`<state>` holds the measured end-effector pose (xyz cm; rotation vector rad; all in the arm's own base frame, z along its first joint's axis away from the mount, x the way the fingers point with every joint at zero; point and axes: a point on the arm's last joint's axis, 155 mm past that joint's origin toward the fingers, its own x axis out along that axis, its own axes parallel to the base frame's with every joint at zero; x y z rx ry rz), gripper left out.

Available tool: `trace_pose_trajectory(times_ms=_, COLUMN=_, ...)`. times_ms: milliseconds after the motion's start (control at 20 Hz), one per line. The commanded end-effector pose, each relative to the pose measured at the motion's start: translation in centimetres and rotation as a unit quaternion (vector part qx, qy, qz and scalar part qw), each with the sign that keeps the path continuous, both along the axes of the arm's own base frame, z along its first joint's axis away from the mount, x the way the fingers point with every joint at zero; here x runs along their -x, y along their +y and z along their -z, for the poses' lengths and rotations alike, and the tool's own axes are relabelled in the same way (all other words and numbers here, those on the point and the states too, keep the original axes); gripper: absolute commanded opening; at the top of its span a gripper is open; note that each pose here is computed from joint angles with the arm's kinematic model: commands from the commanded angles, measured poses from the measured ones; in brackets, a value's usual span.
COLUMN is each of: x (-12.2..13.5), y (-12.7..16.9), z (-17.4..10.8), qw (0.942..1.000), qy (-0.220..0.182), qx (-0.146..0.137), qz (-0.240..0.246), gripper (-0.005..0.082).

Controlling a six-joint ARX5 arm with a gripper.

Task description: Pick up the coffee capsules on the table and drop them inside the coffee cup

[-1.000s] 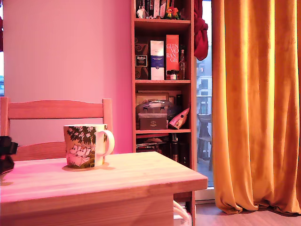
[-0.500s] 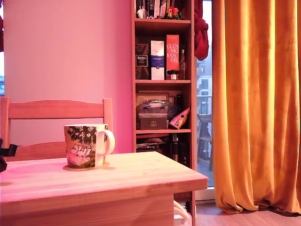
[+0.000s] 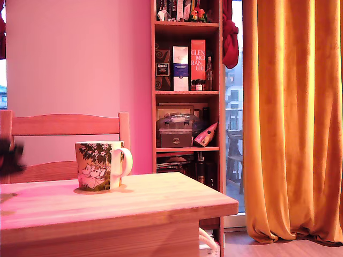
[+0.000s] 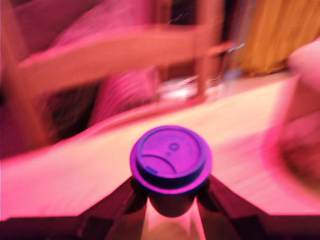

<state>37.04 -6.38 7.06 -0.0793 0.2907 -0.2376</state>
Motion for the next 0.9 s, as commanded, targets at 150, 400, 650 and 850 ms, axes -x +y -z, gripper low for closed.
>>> trace_pose_trajectory(times_ms=150, x=1.3, y=-1.1, z=-3.6, qw=0.9992, qy=-0.019, qx=0.011, qz=0.034, gripper=0.0122)
trace_pose_trajectory(times_ms=400, x=2.6, y=-1.3, z=-6.7, qw=0.9979, qy=-0.044, qx=0.015, qz=0.044, gripper=0.0122)
trace_pose_trajectory(times_ms=650, x=3.5, y=-4.1, z=-8.3, qw=0.9917, qy=-0.05, qx=0.035, qz=0.113, gripper=0.0122)
trace_pose_trajectory(times_ms=850, x=3.5, y=-7.3, z=-10.2, qw=0.985, qy=-0.05, qx=0.036, qz=0.161, gripper=0.0122)
